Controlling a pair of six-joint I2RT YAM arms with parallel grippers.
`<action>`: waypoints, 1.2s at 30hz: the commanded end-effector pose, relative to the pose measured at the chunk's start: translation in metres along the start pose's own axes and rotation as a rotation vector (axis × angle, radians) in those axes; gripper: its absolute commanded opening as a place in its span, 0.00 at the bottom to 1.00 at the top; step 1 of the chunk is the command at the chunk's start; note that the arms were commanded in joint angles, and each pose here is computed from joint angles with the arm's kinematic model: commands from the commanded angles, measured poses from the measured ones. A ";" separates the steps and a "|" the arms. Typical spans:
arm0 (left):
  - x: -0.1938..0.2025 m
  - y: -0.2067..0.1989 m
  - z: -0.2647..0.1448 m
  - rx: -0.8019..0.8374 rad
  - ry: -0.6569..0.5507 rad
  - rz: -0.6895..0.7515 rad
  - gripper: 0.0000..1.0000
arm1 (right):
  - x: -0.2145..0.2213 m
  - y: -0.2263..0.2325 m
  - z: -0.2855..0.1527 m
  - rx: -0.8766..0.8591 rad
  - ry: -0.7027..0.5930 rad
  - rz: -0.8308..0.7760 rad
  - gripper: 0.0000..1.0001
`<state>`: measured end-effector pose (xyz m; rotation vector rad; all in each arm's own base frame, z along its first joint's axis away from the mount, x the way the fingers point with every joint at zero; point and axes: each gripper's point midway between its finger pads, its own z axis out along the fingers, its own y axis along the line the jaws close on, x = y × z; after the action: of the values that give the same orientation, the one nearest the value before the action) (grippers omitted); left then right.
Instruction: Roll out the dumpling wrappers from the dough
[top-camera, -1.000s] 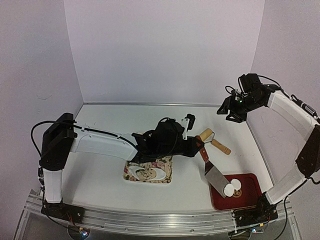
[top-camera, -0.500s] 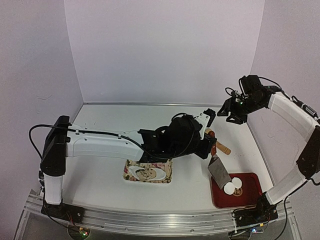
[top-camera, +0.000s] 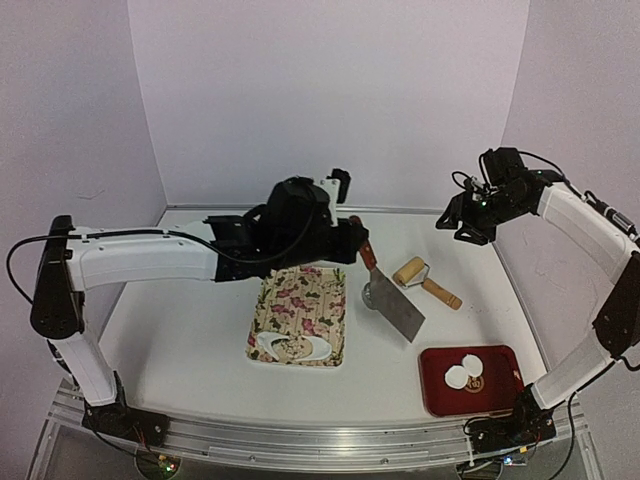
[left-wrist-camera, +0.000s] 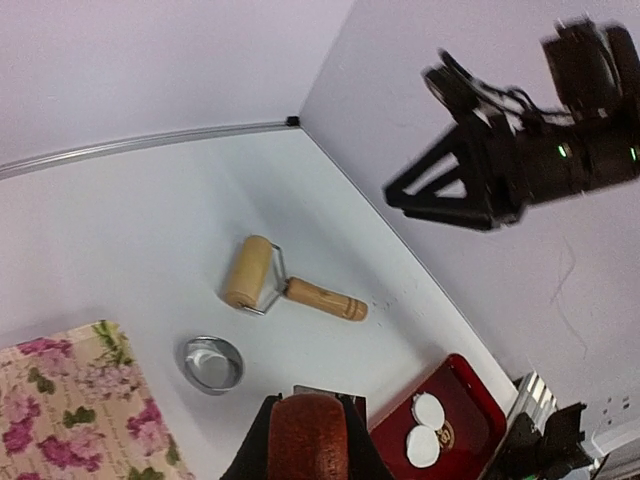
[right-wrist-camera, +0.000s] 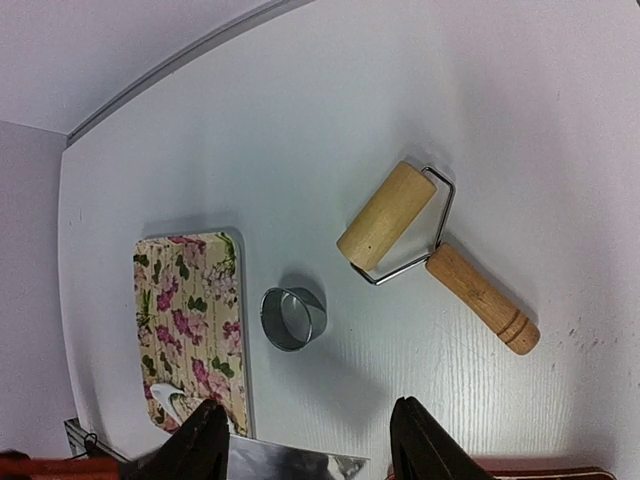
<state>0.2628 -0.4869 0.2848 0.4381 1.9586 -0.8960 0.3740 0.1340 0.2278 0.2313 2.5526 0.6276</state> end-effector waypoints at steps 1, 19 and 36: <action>-0.069 0.048 -0.050 -0.058 -0.106 -0.145 0.00 | -0.021 0.003 -0.015 0.018 -0.090 -0.024 0.56; -0.114 0.365 -0.232 -0.522 -0.245 -0.564 0.00 | -0.027 -0.003 -0.001 0.016 -0.135 0.100 0.57; -0.002 0.438 -0.203 -0.626 -0.132 -0.652 0.04 | -0.011 -0.019 -0.001 0.044 -0.158 0.048 0.65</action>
<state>0.4029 -0.0349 0.1760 -0.6858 2.1715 -0.5594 0.3831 0.1212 0.2103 0.3652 2.4850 0.5715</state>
